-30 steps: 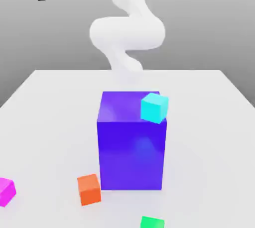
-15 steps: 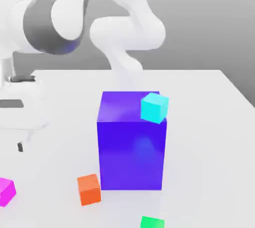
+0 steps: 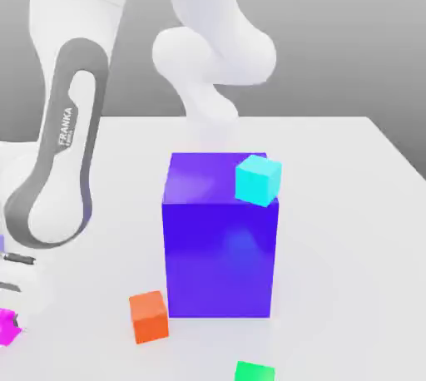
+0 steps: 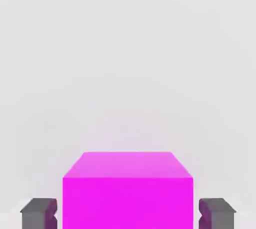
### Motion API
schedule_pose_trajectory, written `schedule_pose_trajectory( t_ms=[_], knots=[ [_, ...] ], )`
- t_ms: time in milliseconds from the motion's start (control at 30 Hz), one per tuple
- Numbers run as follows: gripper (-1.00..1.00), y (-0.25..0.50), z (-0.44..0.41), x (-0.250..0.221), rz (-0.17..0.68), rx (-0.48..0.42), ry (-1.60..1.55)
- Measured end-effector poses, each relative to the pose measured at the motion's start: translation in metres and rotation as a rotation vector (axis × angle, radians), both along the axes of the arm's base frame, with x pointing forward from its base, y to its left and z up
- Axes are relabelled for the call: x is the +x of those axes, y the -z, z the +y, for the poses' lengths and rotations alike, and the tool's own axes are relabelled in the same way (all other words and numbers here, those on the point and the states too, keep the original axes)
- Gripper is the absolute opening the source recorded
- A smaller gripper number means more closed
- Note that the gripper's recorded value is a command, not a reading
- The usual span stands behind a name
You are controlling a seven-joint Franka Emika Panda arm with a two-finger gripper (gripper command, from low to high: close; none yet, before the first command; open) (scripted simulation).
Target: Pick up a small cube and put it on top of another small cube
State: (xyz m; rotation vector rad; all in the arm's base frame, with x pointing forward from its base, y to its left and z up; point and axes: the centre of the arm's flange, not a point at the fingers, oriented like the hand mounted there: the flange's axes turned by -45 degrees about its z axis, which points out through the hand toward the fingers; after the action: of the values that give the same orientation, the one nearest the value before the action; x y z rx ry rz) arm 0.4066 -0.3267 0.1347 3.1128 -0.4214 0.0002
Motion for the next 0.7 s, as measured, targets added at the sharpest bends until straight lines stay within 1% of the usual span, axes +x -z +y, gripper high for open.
schedule_pose_trajectory(
  t_ms=[100, 233, 333, 433, 600, 700],
  knots=[
    [-1.0, 0.001, 0.0, 0.0, 0.0, 0.001, 0.0],
    [-1.0, -0.048, 0.002, 0.001, 0.0, 0.001, -0.004],
    [-1.0, -0.062, 0.068, 0.046, 0.003, 0.019, -0.165],
    [-1.0, -0.072, 0.143, 0.081, 0.005, 0.026, -0.33],
    [-1.0, -0.089, 0.267, 0.109, 0.005, 0.019, -0.591],
    [-1.0, -0.07, 0.342, 0.119, 0.003, 0.007, -0.746]
  ],
)
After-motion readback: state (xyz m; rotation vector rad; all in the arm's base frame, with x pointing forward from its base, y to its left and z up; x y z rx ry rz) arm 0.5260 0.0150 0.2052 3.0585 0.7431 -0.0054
